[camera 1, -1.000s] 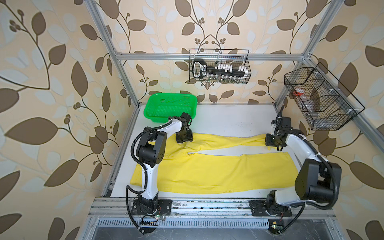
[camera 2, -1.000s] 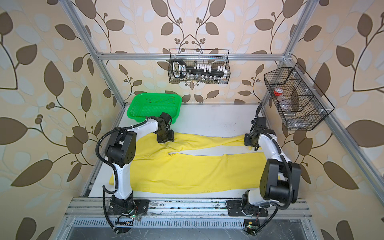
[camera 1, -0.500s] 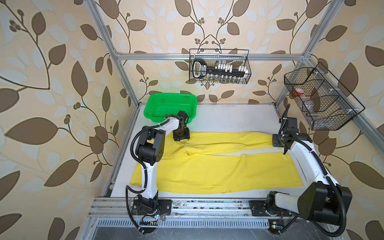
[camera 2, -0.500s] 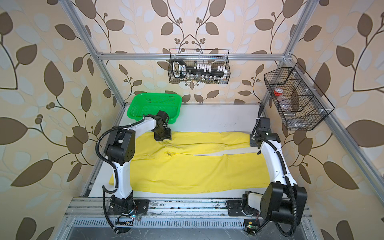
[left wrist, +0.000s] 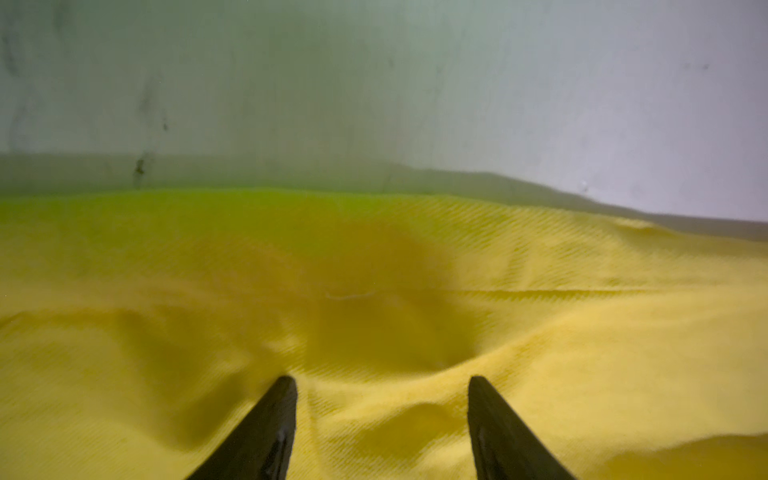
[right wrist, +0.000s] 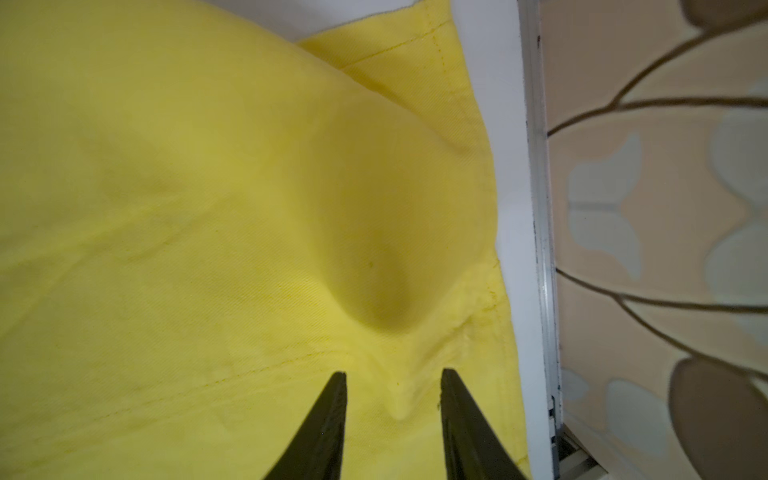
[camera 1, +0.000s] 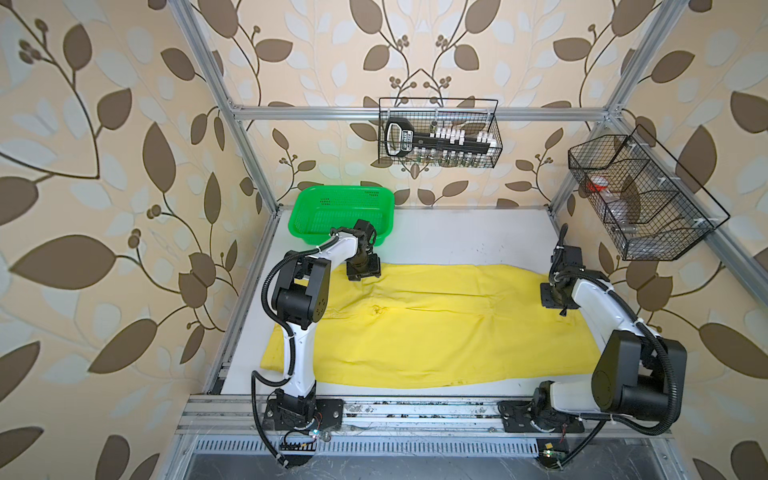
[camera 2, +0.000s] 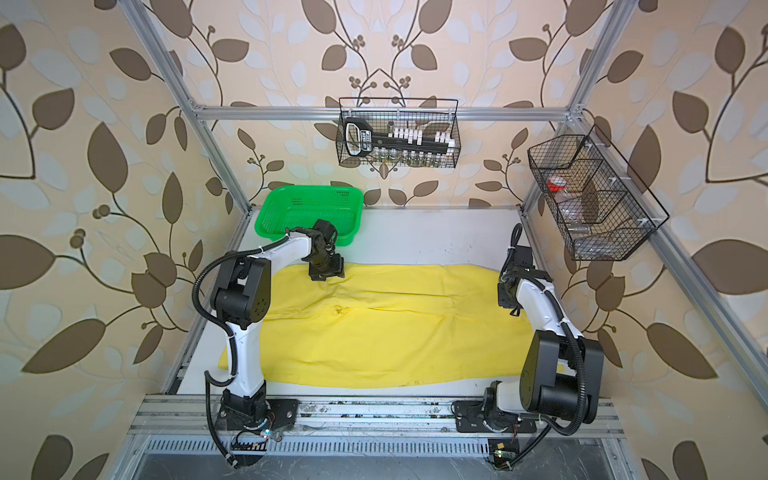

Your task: Fold and stack the trousers

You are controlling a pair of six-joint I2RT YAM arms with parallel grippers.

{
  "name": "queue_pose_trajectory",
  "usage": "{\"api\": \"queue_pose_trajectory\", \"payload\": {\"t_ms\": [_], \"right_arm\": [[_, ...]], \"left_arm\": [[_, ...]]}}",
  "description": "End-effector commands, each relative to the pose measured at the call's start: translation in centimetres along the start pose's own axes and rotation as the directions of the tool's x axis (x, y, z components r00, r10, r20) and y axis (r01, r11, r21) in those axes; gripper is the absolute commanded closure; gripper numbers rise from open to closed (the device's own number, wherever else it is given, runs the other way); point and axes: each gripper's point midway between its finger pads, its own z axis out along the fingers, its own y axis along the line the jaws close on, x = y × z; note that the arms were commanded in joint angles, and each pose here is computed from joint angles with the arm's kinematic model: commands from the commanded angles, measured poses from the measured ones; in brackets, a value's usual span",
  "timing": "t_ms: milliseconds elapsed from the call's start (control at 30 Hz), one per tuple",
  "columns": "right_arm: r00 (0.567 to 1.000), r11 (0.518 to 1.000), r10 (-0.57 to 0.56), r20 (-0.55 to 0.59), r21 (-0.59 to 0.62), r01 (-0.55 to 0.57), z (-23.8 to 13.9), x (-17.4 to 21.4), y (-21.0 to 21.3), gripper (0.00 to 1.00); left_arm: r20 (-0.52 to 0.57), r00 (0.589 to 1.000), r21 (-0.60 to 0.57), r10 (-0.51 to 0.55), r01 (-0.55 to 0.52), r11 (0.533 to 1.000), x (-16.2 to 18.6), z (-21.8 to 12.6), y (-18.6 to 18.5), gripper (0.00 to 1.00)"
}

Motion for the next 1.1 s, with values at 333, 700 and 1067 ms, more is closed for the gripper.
{"api": "queue_pose_trajectory", "payload": {"t_ms": [333, 700, 1067], "right_arm": [[0.99, 0.972, 0.077, 0.116, -0.229, -0.048, -0.9, -8.9, 4.2, 0.44], [1.0, 0.948, -0.005, -0.004, -0.319, 0.004, 5.8, -11.3, 10.0, 0.44], [0.997, 0.915, -0.049, -0.055, -0.403, 0.022, 8.5, -11.5, 13.5, 0.43]], "left_arm": [[0.112, 0.994, -0.089, -0.003, 0.013, 0.996, -1.5, -4.8, 1.4, 0.29], [0.053, 0.998, -0.087, -0.03, 0.034, 0.996, 1.3, -3.3, 2.7, 0.28], [0.024, 0.997, -0.153, -0.073, 0.076, 0.985, 2.4, -1.7, 5.5, 0.28]]}}
